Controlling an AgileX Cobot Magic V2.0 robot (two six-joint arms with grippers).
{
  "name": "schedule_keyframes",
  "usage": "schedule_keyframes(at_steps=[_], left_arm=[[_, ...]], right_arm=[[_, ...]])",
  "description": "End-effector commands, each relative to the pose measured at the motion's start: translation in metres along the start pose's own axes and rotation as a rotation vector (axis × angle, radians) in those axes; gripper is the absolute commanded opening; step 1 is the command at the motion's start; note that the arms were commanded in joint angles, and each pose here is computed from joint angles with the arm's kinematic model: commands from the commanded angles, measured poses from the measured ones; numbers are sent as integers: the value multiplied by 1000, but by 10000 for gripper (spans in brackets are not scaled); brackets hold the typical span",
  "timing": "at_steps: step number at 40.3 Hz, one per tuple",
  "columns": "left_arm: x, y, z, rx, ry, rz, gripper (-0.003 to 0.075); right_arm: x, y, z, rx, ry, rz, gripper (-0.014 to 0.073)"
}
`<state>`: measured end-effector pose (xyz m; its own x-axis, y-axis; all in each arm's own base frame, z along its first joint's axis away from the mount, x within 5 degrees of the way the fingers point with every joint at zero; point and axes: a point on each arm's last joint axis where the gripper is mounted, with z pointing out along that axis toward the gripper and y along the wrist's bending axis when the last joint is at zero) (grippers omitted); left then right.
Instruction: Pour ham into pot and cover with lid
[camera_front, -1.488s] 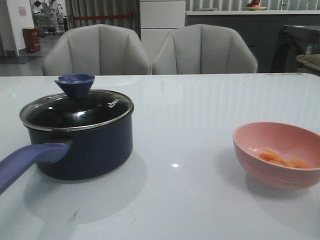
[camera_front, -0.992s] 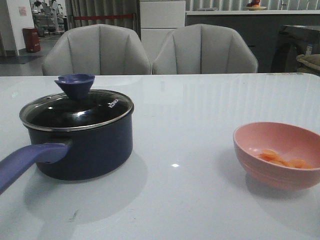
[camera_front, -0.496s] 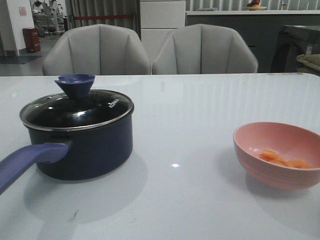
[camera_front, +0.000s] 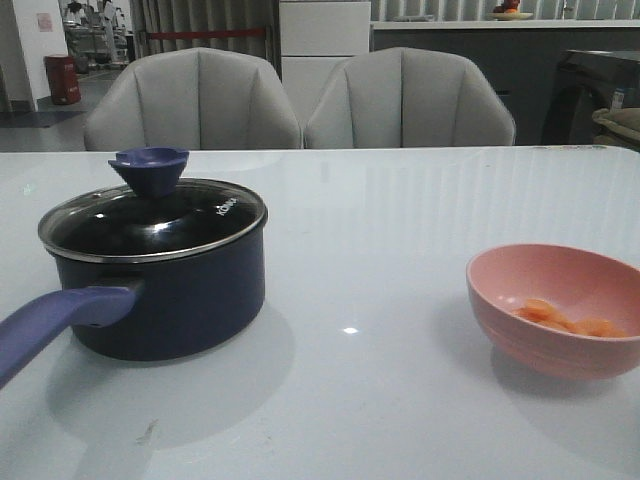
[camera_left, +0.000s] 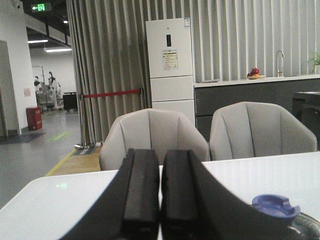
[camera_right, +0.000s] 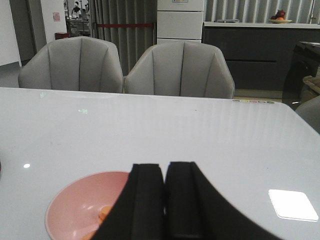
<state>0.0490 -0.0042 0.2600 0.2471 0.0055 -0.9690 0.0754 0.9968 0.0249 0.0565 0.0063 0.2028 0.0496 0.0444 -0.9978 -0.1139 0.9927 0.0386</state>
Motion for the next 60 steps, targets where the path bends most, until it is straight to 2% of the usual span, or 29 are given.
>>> schedule_keyframes(at_steps=[1, 9, 21, 30, 34, 37, 42, 44, 57, 60], left_arm=[[-35, 2, 9, -8, 20, -53, 122], [-48, 2, 31, -13, 293, -90, 122], [-30, 1, 48, -14, 459, -113, 122], [-20, 1, 58, -16, 529, -113, 131], [-18, 1, 61, -17, 545, -113, 190], [-17, 1, 62, -17, 547, -113, 271], [-18, 1, 62, -17, 543, -109, 452], [-17, 1, 62, -17, 544, -109, 489], [-16, -1, 63, -16, 528, -163, 508], [-18, -1, 65, -14, 577, -163, 549]], right_arm=[[-6, 0, -2, -3, -90, -10, 139], [-5, 0, -2, -2, -85, -10, 139], [-5, 0, -2, -2, -85, -10, 139], [-5, 0, -2, -2, -85, -10, 139], [-5, 0, -2, -2, -85, -10, 139], [-5, 0, -2, -2, -85, -10, 139], [-5, 0, -2, -2, -85, -10, 139], [-5, 0, -2, -2, -85, -10, 139], [-5, 0, -2, -2, -85, -10, 139], [-5, 0, -2, -2, -85, -10, 139]])
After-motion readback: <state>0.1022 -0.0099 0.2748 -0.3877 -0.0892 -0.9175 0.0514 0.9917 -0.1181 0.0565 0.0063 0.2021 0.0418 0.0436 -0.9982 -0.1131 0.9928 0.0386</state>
